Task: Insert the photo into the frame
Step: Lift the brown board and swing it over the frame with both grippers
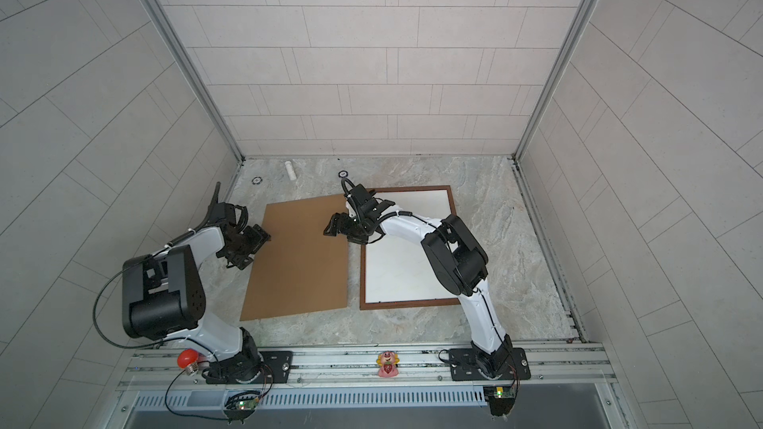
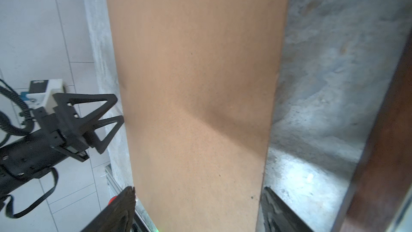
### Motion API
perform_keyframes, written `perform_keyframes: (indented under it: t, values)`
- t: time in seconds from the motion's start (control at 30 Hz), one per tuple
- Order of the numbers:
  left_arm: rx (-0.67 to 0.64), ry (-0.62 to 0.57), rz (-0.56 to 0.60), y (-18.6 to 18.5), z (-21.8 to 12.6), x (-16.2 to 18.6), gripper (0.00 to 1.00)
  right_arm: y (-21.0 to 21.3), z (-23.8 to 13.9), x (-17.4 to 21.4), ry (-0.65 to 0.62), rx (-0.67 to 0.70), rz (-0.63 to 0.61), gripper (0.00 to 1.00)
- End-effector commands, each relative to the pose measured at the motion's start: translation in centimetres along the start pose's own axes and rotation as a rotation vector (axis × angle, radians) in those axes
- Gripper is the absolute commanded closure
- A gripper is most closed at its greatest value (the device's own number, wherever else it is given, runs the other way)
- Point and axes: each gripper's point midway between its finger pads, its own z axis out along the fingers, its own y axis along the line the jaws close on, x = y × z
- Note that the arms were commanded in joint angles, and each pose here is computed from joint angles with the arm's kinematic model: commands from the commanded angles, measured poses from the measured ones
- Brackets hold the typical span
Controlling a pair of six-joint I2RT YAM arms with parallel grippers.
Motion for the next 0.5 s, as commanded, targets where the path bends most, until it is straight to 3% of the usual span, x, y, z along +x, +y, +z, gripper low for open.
perform_keyframes:
  t: [0.0, 0.23, 0.47]
  values:
    - [0.041, 0.224, -0.046, 0.2, 0.8, 5.9, 0.15, 9.0, -2.9, 2.0, 0.028, -0.282, -0.108, 0.16]
    - [0.129, 0.264, -0.091, -0.7, -0.1, 8.3, 0.16, 8.1, -4.2, 2.4, 0.019, -0.286, -0.086, 0.16]
    - [0.16, 0.304, -0.043, -1.8, -0.3, 12.3, 0.17, 6.8, -5.4, 3.6, 0.013, -0.311, -0.045, 0.17]
